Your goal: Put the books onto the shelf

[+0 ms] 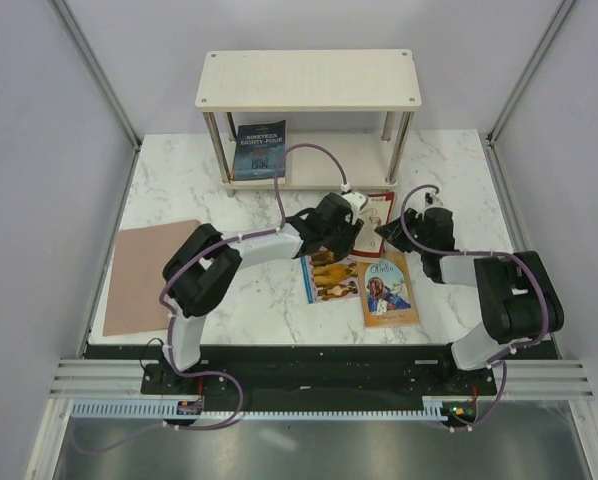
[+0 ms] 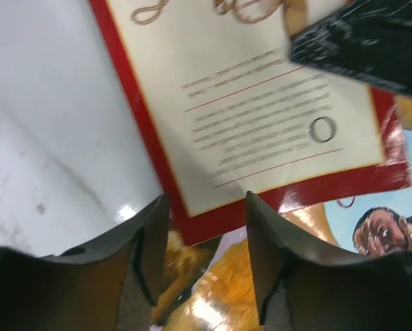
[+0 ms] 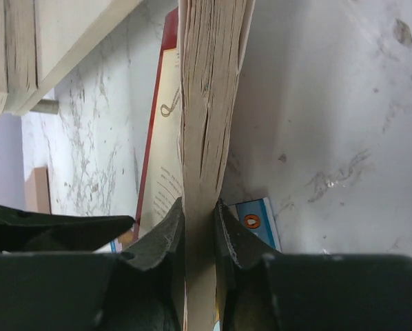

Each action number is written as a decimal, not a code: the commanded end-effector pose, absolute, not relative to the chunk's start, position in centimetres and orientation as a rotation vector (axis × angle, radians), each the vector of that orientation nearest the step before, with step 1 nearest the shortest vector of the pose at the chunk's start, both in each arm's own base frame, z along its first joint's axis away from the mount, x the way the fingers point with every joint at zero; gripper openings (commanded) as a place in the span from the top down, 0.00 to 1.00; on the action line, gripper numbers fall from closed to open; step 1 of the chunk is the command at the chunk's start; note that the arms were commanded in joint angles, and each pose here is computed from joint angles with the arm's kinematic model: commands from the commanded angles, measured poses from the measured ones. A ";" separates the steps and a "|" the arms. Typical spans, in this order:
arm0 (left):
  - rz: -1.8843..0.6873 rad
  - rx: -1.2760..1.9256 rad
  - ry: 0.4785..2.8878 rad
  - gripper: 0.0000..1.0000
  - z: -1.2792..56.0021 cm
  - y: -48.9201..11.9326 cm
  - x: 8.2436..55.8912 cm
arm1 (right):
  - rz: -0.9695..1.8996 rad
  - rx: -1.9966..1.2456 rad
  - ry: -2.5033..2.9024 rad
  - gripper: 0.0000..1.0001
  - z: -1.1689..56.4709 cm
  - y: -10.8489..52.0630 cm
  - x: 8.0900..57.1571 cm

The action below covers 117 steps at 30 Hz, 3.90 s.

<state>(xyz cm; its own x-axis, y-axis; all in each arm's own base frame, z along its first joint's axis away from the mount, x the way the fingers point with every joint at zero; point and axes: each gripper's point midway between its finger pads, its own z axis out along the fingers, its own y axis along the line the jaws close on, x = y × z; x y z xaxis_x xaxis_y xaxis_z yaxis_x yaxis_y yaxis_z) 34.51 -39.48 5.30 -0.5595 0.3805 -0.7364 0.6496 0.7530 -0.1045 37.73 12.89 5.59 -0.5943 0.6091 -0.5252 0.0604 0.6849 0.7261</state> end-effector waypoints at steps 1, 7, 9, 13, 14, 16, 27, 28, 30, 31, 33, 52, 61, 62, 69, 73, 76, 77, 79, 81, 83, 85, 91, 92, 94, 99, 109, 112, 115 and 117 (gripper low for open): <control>-0.471 0.693 2.159 0.38 11.0 -36.3 35.6 | 0.809 0.283 2.041 1.00 10.7 13.0 38.7; -0.658 0.604 2.114 0.37 15.8 -33.6 35.7 | 0.696 0.112 1.925 1.00 16.3 12.1 37.7; -0.715 0.566 2.106 0.37 16.5 -32.2 36.3 | 0.670 0.066 1.905 1.00 17.1 12.1 37.3; -0.872 0.560 2.082 0.37 18.4 -31.2 36.1 | 0.612 -0.030 1.879 1.00 19.1 12.3 36.5; -0.874 0.552 2.080 0.37 18.6 -30.7 36.3 | 0.602 -0.039 1.879 1.00 19.2 12.5 36.3; -0.938 0.559 2.079 0.36 19.0 -30.8 36.1 | 0.602 -0.067 1.884 1.00 19.2 13.1 36.0; -1.355 0.644 1.877 0.27 22.0 -31.2 33.9 | 0.687 -0.274 1.792 1.00 21.1 17.2 33.7; -1.353 0.652 1.855 0.27 21.7 -31.2 33.8 | 0.709 -0.282 1.790 1.00 21.1 17.5 33.7; -1.357 0.663 1.839 0.27 21.2 -31.1 33.5 | 0.768 -0.299 1.769 1.00 21.6 18.4 33.6; -1.356 0.665 1.833 0.27 20.7 -31.0 33.3 | 0.785 -0.305 1.759 1.00 21.9 18.6 33.6; -1.344 0.652 1.833 0.26 20.1 -30.9 33.3 | 0.835 -0.332 1.734 1.00 22.6 19.4 33.5; -1.515 0.594 1.635 0.15 18.6 -31.9 33.0 | 1.131 -0.459 1.633 1.00 25.1 23.1 32.1; -1.545 0.636 1.542 0.98 21.1 -31.9 32.0 | 1.168 -0.464 1.671 1.00 24.1 23.8 31.9; -1.518 0.645 1.564 0.98 20.7 -31.8 32.0 | 1.152 -0.448 1.685 0.88 24.1 23.7 32.3; -1.093 0.661 1.645 0.98 20.7 -28.8 32.5 | 1.041 -0.243 1.887 0.35 21.9 21.7 35.3; -0.840 0.671 1.673 0.98 20.3 -26.6 33.2 | 1.324 -0.193 1.855 0.34 23.6 22.2 34.9; -0.752 0.675 1.665 0.98 20.0 -25.4 33.2 | 1.508 -0.067 1.782 0.34 25.0 21.4 35.8; -0.740 0.678 1.659 0.98 20.0 -25.2 33.2 | 1.561 -0.090 1.738 0.34 25.3 21.1 35.9; -0.712 0.687 1.642 0.98 19.9 -24.9 33.1 | 1.690 0.009 1.761 0.34 24.9 21.1 36.2; -0.688 0.676 1.630 0.98 19.7 -24.4 32.9 | 1.788 0.013 1.698 0.35 26.3 21.2 35.8; -0.647 0.659 1.598 0.98 20.1 -24.0 33.1 | 1.840 0.005 1.667 0.36 26.4 21.3 35.9; -0.589 0.674 1.542 0.98 20.4 -23.8 32.7 | 1.926 0.064 1.670 0.38 26.2 21.4 36.0; -0.440 0.726 1.500 0.98 19.6 -23.4 32.4 | 2.012 0.041 1.718 0.47 26.2 22.7 34.9; -0.427 0.733 1.500 0.98 19.5 -23.4 32.5 | 2.000 0.040 1.753 0.47 25.8 23.1 34.8; -0.358 0.757 1.481 0.98 19.4 -23.3 32.8 | 1.910 0.024 1.882 0.46 23.9 24.2 34.6; -0.190 0.840 1.387 0.98 19.8 -23.7 33.1 | 1.750 -0.004 2.082 0.33 20.8 24.4 33.7; -0.003 0.856 1.269 0.98 20.5 -22.4 33.5 | 1.983 0.080 1.860 0.20 23.5 22.6 32.1; 0.021 0.888 1.234 0.98 20.4 -22.4 33.2 | 2.064 0.102 1.779 0.20 24.6 22.1 31.8; 0.030 0.917 1.209 0.98 20.2 -22.5 32.9 | 2.171 0.108 1.697 0.19 25.4 21.6 31.1; 0.027 0.924 1.181 0.98 20.4 -22.7 32.6 | 2.200 0.136 1.698 0.19 24.9 21.6 31.2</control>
<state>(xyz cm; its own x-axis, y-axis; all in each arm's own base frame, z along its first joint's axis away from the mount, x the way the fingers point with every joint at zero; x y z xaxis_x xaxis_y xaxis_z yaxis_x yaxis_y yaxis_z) 32.38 -22.29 16.24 0.2645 0.4989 -0.8253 0.5340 0.6369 0.5561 33.51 22.13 20.51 -0.9315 0.3625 0.0294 0.0057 -0.0662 0.9978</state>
